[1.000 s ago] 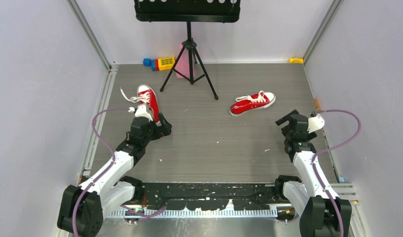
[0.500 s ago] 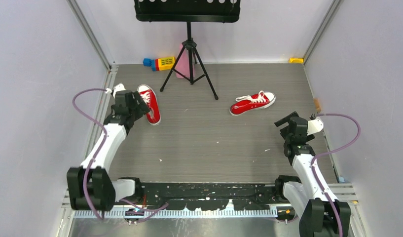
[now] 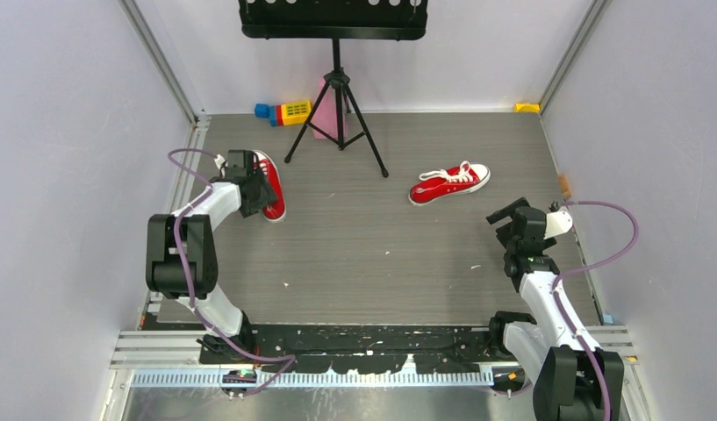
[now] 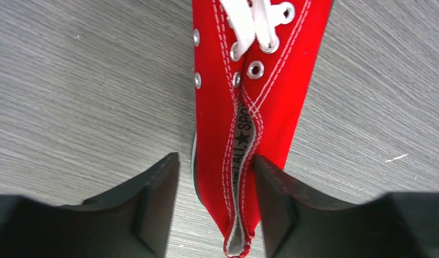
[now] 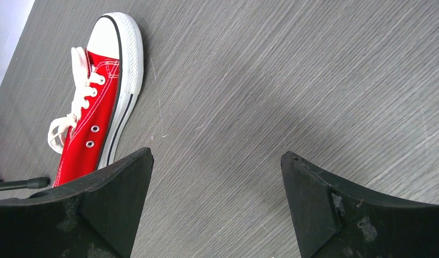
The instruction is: Tie the shoes
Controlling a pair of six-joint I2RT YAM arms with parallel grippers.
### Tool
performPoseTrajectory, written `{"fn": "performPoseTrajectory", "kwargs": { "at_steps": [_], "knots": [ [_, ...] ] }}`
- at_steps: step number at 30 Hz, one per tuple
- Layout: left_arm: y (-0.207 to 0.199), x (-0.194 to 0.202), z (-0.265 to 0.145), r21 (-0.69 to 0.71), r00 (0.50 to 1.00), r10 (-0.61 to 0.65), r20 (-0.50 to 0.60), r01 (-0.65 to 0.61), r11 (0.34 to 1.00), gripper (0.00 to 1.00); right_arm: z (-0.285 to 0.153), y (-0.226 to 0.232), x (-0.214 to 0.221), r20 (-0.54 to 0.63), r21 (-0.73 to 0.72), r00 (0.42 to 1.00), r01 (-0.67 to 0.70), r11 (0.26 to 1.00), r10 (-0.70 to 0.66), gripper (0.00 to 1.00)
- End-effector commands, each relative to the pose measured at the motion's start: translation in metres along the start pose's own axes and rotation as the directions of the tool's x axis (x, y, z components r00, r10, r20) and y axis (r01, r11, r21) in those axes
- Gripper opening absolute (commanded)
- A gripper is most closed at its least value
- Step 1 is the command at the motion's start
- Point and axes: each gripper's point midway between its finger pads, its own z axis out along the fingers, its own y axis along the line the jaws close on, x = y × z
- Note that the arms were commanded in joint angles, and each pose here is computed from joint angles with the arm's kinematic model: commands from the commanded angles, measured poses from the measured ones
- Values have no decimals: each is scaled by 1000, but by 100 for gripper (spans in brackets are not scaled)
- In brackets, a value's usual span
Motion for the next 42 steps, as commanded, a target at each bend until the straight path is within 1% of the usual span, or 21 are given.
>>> {"fn": "performPoseTrajectory", "kwargs": {
  "at_steps": [1,2,5,6,8,9,10,12,15,17,20,24,27,29,31,33,36,37,38,40,42],
  "knots": [
    [-6,-3,-2,20,1000,-5,-6,5,1000,49,-4,14,-18,65,-52,997,-31,998,35,93],
    [-6,0,-3,30,1000,-4,-7,4,1000,44,-4,15,-18,65,-54,997,-29,998,33,93],
    [-12,4,-12,86,1000,29,7,-29,996,19,-3,15,-17,59,-56,998,-23,998,27,93],
    [-16,6,-16,101,999,51,9,-52,994,13,-3,15,-17,58,-57,998,-22,998,25,93],
    [-24,14,-26,121,994,107,4,-107,987,3,-4,17,-17,56,-62,998,-20,998,23,93],
    [-28,20,-30,124,991,132,-3,-131,984,1,-4,16,-17,54,-62,998,-19,998,23,93],
    [-34,27,-35,132,987,159,-9,-156,979,0,-5,18,-17,54,-68,998,-17,998,21,93],
    [-47,44,-45,158,976,219,-16,-213,964,0,-7,20,-16,47,-85,999,-6,996,10,89],
    [-70,75,-63,201,953,301,-23,-291,936,0,-17,23,-20,45,-103,999,9,995,-5,88],
    [-87,97,-78,227,937,350,-5,-340,913,0,-26,27,-21,40,-133,999,25,991,-20,88],
    [-115,132,-103,256,906,420,53,-418,871,0,-43,29,-15,-6,-172,998,53,984,-55,88],
    [-142,180,-128,309,889,450,81,-452,837,1,-66,45,4,-136,-283,987,46,958,-88,87],
    [-153,210,-137,315,885,453,107,-462,829,2,-87,60,28,-290,-375,954,-34,926,-82,86],
    [-163,232,-142,342,885,452,110,-461,819,2,-98,66,38,-352,-410,933,-84,908,-73,86],
    [-172,253,-147,377,885,455,101,-458,805,5,-106,69,46,-399,-432,913,-106,896,-84,86],
    [-183,273,-154,421,879,469,89,-459,782,13,-113,69,54,-449,-439,888,-123,890,-99,86],
    [-199,300,-169,498,854,515,69,-477,724,30,-124,69,66,-510,-453,849,-126,883,-140,86],
    [-203,304,-175,517,846,529,69,-484,706,36,-126,68,70,-520,-455,840,-118,883,-156,82],
    [-206,307,-180,537,838,542,66,-488,688,40,-128,66,73,-528,-455,832,-108,884,-170,79],
    [-209,308,-189,573,825,561,72,-495,653,49,-129,62,81,-542,-453,819,-98,886,-187,77],
    [-208,304,-195,611,806,589,56,-494,618,51,-130,61,88,-552,-461,810,-96,882,-200,76]
  ]
}}
